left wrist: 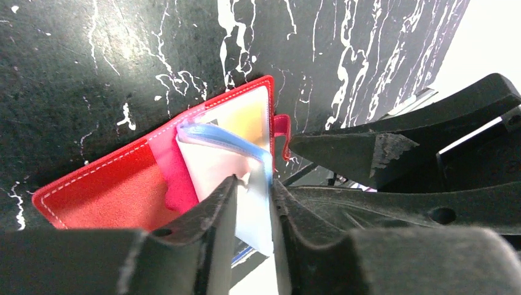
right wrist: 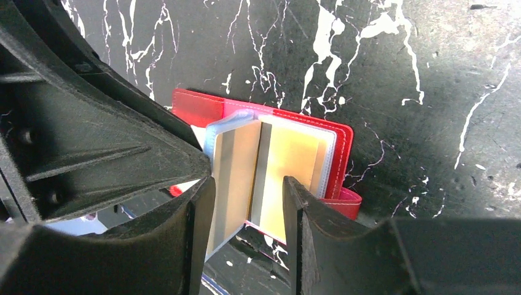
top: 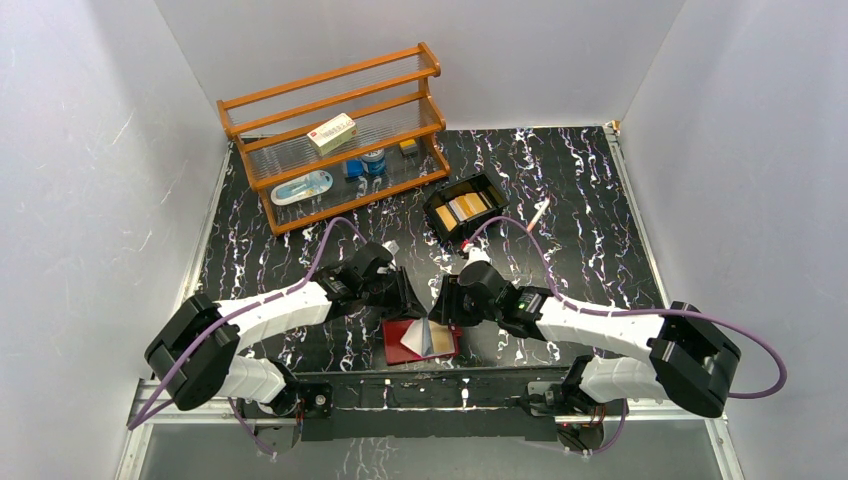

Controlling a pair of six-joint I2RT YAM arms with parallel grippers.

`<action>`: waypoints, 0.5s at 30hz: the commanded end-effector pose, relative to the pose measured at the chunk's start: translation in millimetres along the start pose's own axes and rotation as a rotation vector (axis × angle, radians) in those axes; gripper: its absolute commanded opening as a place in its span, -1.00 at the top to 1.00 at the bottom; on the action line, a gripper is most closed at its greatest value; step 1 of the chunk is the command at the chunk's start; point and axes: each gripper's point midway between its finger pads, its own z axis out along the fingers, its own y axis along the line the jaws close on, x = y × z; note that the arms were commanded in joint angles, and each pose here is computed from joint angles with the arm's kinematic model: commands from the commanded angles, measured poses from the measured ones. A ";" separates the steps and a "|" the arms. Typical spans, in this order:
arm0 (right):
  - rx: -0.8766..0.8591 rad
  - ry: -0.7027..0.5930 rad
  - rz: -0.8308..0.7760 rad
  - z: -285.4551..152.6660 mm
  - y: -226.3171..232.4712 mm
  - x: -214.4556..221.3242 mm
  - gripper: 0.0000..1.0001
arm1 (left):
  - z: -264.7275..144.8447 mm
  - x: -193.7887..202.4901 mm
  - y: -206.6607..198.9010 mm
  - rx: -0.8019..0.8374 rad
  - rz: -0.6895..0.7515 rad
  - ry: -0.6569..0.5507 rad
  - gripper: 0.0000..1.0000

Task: Put the credit cards into the card holder
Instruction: Flip the card slot in the card holder.

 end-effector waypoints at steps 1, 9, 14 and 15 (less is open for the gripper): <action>-0.057 -0.012 0.004 1.2 12.6 -1.8 -0.05 | -3.5 4.0 2.9 -0.004 -0.002 0.006 0.54; -0.069 -0.001 0.013 1.3 13.5 1.5 -0.03 | -3.1 5.5 4.0 0.004 -0.004 0.005 1.00; -0.069 -0.006 0.015 -0.2 13.9 0.4 -0.02 | -1.1 6.1 3.2 0.010 -0.005 0.012 1.00; -0.060 -0.003 0.015 0.2 12.1 1.2 -0.02 | -0.8 6.2 3.3 0.010 -0.005 0.013 1.00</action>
